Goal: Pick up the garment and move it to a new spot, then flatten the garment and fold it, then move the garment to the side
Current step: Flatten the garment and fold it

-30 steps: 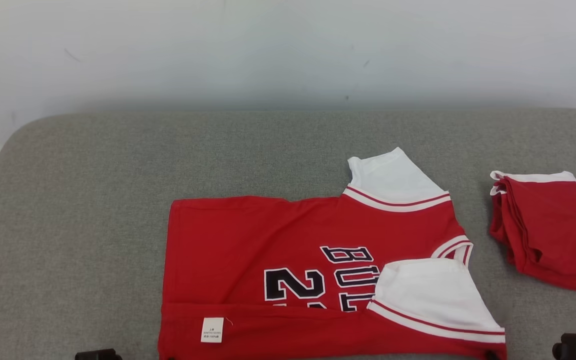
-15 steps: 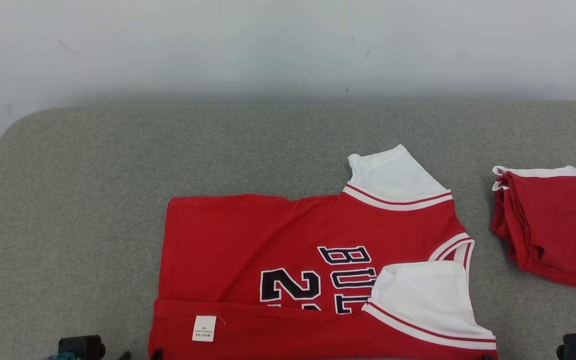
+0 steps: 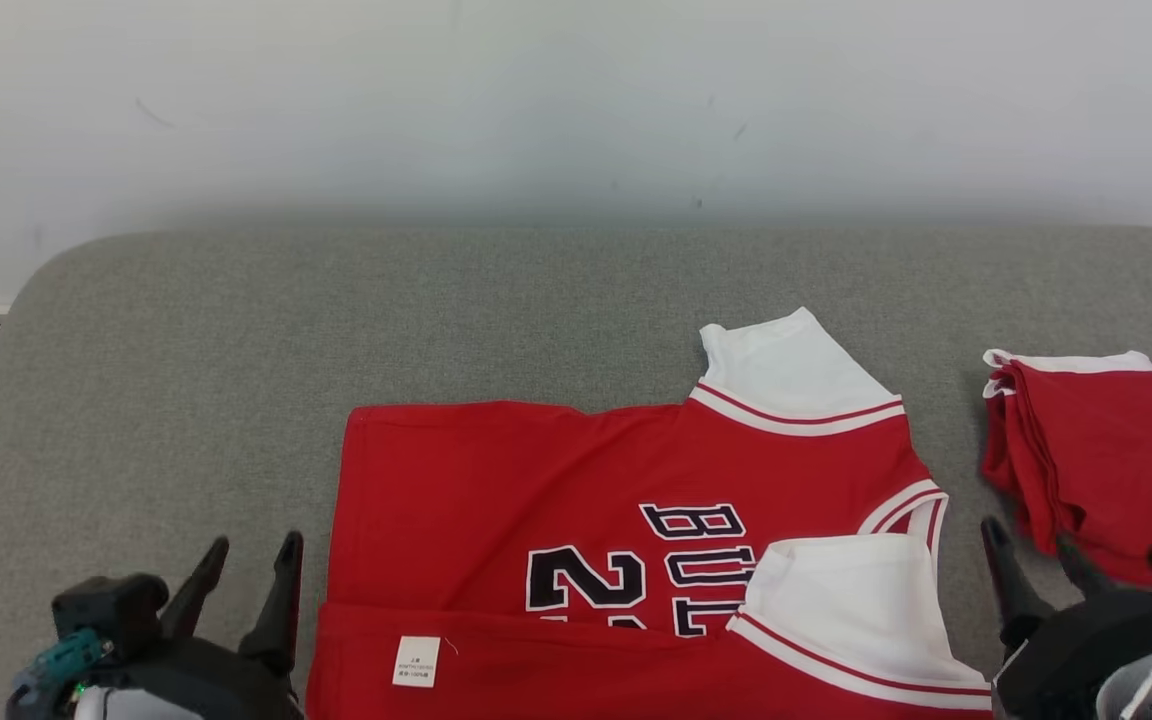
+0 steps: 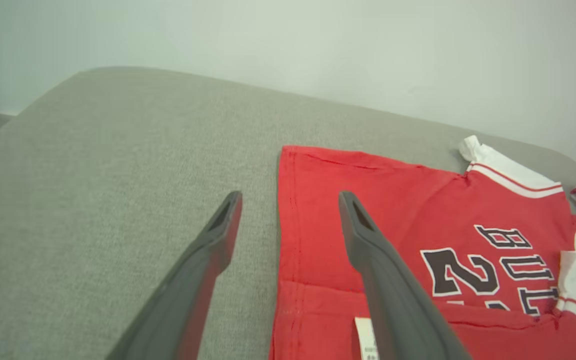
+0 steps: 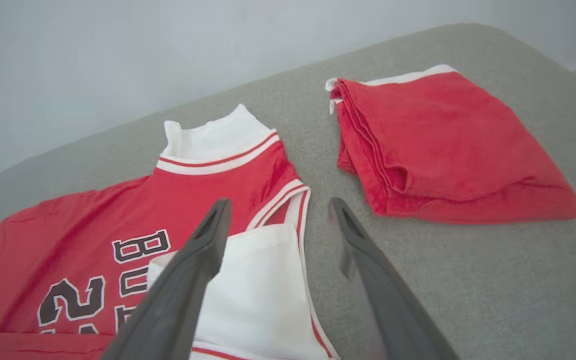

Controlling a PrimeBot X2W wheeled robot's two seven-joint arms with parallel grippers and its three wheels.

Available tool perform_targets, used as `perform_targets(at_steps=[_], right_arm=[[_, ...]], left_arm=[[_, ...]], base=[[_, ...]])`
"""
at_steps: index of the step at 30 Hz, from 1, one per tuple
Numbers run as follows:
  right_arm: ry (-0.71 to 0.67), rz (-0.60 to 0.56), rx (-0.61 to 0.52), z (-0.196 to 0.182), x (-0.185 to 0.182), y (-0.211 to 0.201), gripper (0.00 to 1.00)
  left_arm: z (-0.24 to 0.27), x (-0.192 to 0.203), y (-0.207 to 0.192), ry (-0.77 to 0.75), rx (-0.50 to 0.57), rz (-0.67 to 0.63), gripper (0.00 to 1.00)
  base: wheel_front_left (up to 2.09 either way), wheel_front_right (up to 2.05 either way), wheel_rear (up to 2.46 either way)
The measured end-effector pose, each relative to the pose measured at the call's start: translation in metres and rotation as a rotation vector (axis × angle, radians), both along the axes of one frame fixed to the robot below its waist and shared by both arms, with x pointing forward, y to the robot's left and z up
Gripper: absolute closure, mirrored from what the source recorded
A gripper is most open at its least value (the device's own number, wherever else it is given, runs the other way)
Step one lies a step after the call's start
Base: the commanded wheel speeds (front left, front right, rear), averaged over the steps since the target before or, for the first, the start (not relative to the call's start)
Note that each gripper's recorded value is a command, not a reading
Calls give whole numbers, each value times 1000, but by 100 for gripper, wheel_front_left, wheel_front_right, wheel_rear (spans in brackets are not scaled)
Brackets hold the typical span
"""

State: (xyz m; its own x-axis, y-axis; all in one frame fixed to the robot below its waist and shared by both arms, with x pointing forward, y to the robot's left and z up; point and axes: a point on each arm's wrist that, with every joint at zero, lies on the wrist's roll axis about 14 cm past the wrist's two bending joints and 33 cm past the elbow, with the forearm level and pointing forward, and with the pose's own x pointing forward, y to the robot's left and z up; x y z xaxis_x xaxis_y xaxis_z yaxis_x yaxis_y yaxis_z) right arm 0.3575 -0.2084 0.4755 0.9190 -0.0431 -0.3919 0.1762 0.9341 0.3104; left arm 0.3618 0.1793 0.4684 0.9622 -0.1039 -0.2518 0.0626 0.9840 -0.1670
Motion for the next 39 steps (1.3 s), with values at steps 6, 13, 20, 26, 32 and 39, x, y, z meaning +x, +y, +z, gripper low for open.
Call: perform_targets(at_steps=[6, 13, 20, 26, 32, 39], right_arm=[[-209, 9, -28, 49, 27, 13, 0], [-321, 53, -68, 70, 39, 33, 0], [-357, 106, -140, 65, 38, 39, 0], [-392, 103, -193, 63, 38, 33, 0], [-395, 85, -207, 56, 34, 28, 0], [-419, 64, -219, 56, 32, 22, 0]], left_arm=[[46, 17, 2, -185, 11, 38, 0], [59, 21, -4, -243, 23, 41, 0], [63, 25, -5, -271, 78, 30, 0], [57, 24, -3, -270, 97, 37, 0], [53, 23, -5, -269, 97, 38, 0], [53, 23, -7, -280, 95, 37, 0]], base=[[0, 0, 0], [0, 0, 0], [0, 0, 0], [0, 0, 0], [0, 0, 0], [0, 0, 0]])
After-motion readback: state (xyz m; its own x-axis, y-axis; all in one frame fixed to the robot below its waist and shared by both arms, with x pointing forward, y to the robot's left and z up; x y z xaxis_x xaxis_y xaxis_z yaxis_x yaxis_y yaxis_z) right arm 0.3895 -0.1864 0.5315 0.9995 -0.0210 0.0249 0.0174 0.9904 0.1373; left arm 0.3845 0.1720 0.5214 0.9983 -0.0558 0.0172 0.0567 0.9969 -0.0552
